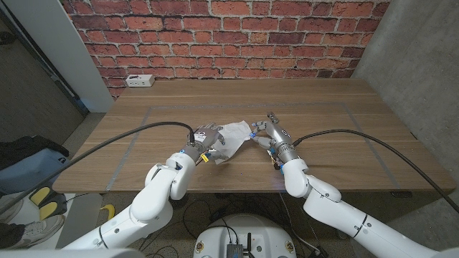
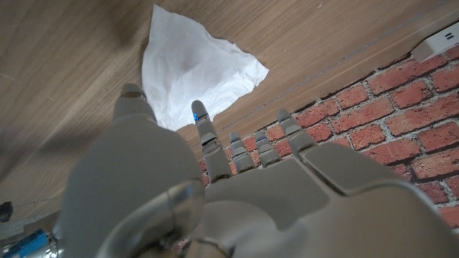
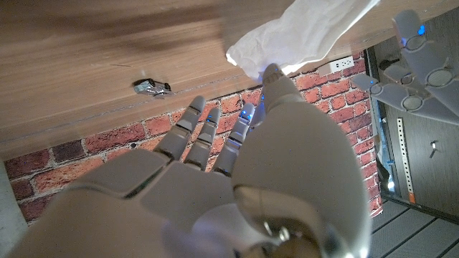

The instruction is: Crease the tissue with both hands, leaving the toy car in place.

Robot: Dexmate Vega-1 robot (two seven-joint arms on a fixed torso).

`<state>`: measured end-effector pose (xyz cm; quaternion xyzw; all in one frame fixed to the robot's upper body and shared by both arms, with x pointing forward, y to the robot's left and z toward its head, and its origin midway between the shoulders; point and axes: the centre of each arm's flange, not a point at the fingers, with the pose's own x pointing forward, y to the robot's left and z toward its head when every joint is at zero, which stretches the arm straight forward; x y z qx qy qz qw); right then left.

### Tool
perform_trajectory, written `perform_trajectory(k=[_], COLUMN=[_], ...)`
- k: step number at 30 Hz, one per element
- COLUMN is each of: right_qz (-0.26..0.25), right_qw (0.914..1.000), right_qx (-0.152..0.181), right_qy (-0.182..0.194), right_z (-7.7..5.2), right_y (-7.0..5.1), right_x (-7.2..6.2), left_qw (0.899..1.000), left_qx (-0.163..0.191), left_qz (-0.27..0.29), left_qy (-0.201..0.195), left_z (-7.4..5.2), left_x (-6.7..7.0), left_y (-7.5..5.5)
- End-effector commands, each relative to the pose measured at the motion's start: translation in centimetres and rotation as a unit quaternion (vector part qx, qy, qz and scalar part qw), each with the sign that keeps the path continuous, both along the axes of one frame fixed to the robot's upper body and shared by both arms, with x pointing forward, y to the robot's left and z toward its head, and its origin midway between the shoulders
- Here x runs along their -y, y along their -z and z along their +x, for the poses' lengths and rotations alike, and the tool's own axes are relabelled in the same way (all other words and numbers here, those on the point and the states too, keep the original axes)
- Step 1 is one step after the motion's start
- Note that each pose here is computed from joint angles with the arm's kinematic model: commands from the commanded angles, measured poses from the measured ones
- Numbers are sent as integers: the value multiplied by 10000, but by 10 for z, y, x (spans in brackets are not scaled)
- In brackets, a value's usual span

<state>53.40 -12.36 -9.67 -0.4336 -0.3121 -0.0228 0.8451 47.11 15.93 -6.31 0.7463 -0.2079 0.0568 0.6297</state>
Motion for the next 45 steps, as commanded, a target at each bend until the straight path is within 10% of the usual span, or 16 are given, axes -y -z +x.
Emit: perform_trajectory(k=[1,45], right_qz=[526,694], right_qw=[9983,9953], right_qx=[-12,114], right_qy=[-257,-665], right_z=[1,9], right_y=[-5,-20], right_x=[2,0], left_qw=[9988,9926], left_qx=[101,1200], left_qz=[400,190], left_qy=[-246,-81], left_z=[13,22], left_x=[9,30], left_y=[10,41])
